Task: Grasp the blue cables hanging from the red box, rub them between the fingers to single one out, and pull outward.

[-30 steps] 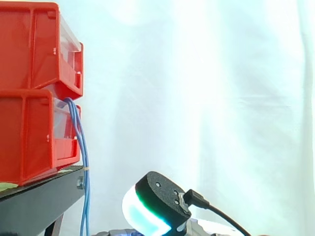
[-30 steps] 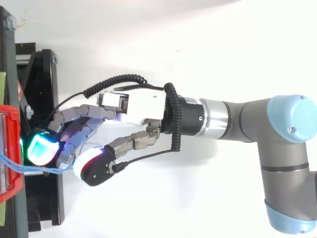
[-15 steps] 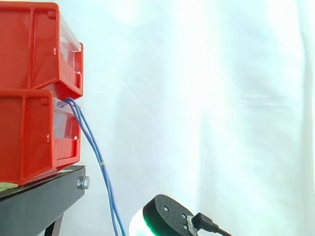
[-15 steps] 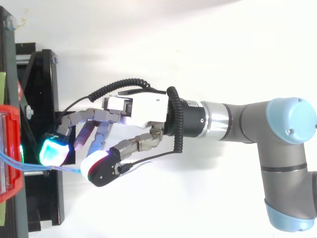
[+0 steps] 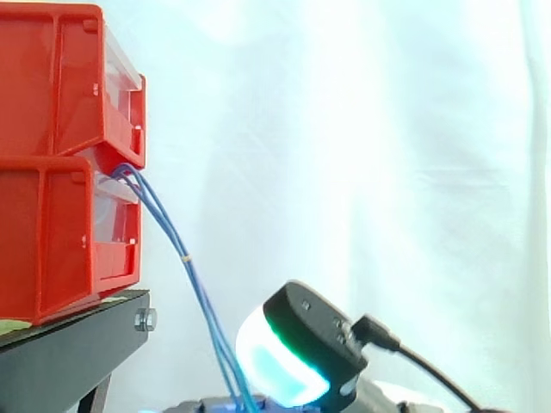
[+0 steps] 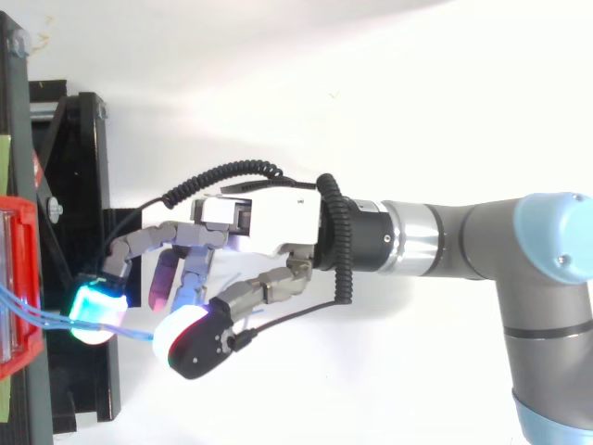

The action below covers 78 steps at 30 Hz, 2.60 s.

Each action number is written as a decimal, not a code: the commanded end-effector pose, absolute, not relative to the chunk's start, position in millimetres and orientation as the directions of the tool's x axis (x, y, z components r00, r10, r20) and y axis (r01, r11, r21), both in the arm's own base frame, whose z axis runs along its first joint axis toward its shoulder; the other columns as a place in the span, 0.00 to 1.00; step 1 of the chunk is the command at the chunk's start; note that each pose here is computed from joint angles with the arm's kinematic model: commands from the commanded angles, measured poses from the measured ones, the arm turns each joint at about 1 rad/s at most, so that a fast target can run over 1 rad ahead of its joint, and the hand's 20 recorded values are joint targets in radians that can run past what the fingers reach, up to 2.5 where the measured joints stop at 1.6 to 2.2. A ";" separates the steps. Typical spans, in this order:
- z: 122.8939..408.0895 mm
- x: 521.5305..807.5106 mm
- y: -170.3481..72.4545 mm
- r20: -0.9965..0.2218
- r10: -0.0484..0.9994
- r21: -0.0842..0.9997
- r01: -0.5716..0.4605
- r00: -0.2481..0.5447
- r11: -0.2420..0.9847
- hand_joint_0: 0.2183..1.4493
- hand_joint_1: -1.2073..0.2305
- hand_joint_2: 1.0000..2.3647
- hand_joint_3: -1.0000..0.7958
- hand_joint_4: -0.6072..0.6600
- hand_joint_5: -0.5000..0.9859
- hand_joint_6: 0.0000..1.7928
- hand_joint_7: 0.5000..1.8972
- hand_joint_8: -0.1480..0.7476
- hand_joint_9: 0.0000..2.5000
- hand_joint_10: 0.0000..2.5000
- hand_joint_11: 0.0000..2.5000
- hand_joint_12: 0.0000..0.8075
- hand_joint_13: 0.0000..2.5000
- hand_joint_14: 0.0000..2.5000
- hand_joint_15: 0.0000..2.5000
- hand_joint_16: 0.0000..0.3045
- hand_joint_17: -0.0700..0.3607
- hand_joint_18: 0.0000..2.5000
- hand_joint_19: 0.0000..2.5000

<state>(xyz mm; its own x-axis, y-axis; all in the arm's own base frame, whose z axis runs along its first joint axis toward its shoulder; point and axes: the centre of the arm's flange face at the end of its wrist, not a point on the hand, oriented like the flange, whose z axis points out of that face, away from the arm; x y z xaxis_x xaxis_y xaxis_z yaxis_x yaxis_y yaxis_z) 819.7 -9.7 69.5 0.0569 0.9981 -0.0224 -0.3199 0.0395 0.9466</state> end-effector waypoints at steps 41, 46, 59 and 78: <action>200.6 788.8 10.1 -0.057 0.996 0.996 -0.057 0.074 0.061 0.28 0.38 0.00 0.29 0.62 0.28 0.28 0.45 0.45 0.51 0.01 0.52 0.46 0.47 0.01 0.47 0.15 0.40 0.28 0.31; 207.8 791.8 13.5 -0.011 0.998 0.998 -0.061 0.066 0.015 0.29 0.38 0.00 0.32 0.62 0.28 0.28 0.52 0.45 0.51 0.01 0.52 0.45 0.47 0.01 0.47 0.14 0.39 0.27 0.31; 210.6 792.8 8.1 0.006 0.998 0.998 -0.058 0.068 -0.002 0.29 0.38 0.00 0.32 0.63 0.28 0.28 0.60 0.46 0.50 0.01 0.52 0.45 0.46 0.01 0.46 0.15 0.40 0.27 0.31; 241.6 775.3 -29.4 -0.019 0.994 0.999 0.031 0.104 0.016 0.29 0.39 0.01 0.33 0.63 0.28 0.30 0.57 0.46 0.50 0.01 0.51 0.46 0.47 0.01 0.46 0.15 0.40 0.27 0.31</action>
<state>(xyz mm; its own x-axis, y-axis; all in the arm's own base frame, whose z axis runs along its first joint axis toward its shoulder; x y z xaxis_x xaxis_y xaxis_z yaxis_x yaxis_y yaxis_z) 778.3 -26.9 233.2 0.1016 0.9948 -0.0025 0.0230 0.0001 0.9997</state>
